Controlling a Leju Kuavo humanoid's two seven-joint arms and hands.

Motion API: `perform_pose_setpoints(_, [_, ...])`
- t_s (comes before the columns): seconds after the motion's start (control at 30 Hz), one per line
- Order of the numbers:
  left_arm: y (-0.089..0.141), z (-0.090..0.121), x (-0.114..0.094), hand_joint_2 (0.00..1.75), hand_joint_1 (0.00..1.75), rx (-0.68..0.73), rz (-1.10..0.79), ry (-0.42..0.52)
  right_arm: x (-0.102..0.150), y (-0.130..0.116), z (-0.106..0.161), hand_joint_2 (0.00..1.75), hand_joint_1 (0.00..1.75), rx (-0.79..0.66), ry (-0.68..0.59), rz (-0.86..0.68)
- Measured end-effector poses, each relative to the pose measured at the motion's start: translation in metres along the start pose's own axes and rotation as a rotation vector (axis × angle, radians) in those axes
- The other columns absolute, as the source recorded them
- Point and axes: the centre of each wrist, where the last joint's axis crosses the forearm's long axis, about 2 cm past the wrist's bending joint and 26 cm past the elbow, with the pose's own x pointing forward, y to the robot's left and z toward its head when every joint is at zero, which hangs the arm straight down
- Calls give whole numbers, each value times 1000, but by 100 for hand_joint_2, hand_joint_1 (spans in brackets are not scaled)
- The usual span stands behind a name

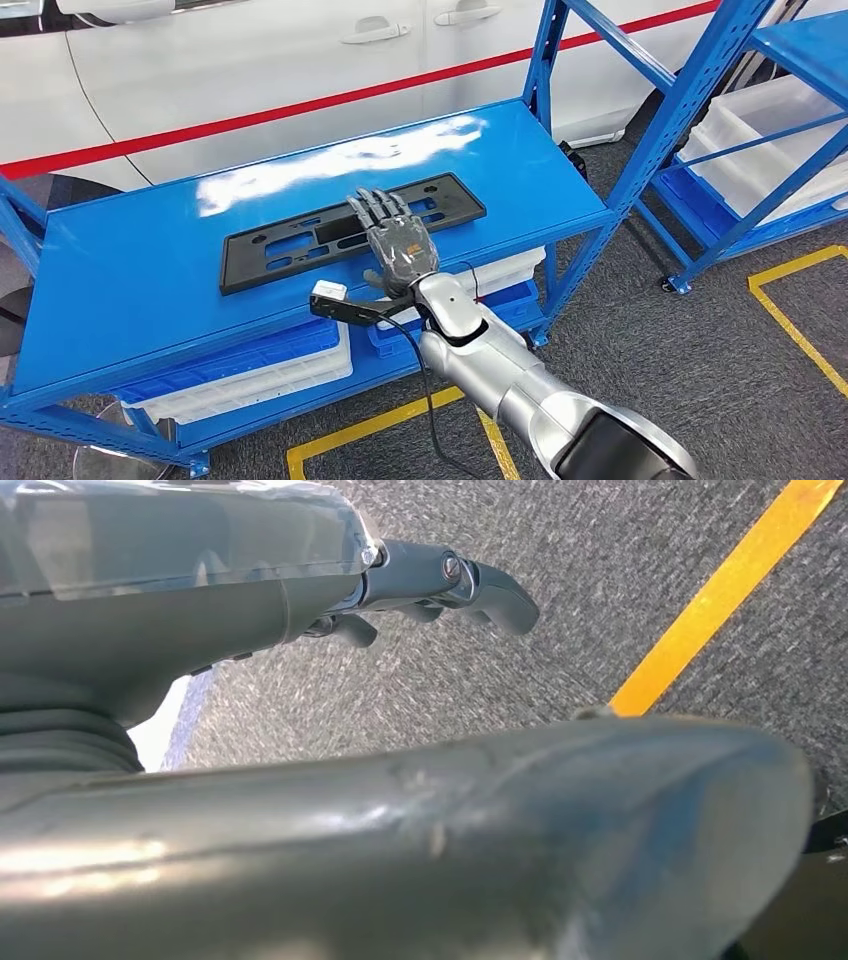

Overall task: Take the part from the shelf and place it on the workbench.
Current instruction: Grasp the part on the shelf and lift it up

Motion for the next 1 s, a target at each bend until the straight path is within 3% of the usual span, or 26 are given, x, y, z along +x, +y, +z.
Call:
perform_pose_setpoints(0.53, [2,-1,0,0,0,-8,-26,-9,-50,31,8,175,0,274,202,48])
perform_pose_setpoints(1.0, [4,-1,0,0,0,-5,-31,-6,-61,46,22,175,0,365,250,77])
